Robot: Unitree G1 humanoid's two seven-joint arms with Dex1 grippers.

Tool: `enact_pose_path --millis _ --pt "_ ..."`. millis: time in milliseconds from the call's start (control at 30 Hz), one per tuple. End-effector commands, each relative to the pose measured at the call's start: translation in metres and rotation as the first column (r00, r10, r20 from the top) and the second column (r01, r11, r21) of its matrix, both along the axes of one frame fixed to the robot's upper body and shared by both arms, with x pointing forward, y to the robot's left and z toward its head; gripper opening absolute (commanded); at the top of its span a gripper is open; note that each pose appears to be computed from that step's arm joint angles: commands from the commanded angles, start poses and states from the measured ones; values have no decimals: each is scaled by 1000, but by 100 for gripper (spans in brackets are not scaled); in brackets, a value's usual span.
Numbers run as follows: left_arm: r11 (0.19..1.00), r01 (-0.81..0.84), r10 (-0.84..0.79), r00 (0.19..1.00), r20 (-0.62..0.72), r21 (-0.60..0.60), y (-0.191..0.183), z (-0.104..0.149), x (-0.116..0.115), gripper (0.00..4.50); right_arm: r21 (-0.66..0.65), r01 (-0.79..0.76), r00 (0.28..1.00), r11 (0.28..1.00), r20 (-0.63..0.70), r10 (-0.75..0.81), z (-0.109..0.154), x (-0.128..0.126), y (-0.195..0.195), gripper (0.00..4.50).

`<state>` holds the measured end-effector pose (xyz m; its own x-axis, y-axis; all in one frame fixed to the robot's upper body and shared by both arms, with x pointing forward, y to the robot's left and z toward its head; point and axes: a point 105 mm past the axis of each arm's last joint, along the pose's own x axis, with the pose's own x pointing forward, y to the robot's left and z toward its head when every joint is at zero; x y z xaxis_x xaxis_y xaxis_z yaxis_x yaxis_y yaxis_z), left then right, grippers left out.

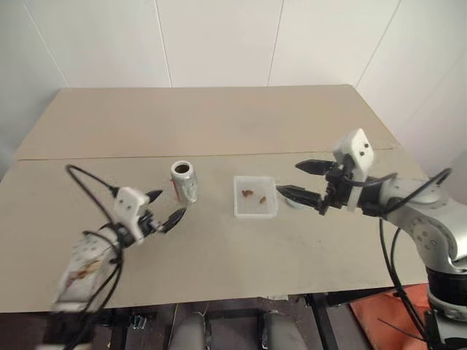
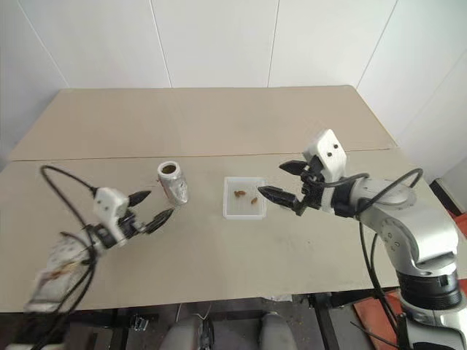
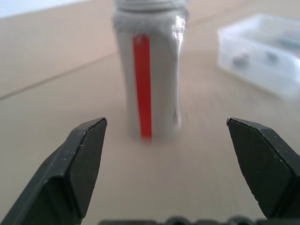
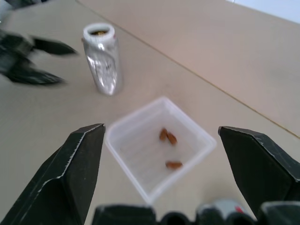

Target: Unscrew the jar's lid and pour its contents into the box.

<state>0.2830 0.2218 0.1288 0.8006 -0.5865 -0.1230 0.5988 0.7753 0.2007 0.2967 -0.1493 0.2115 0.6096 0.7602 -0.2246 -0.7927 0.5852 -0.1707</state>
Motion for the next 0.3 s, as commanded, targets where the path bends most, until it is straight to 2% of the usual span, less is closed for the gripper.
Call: enact_pose_path --millis 33,133,300 --pt "987 157 -158 980 124 22 -2 57 -27 447 -31 -58 992 998 113 61 7 -10 -18 450" --pt "972 232 -236 963 127 48 -2 72 -35 447 -44 -94 987 995 129 99 0 -17 -29 450" --pt "963 261 -267 957 117 65 0 76 -33 447 -59 -120 986 991 114 126 -9 -21 -38 450"
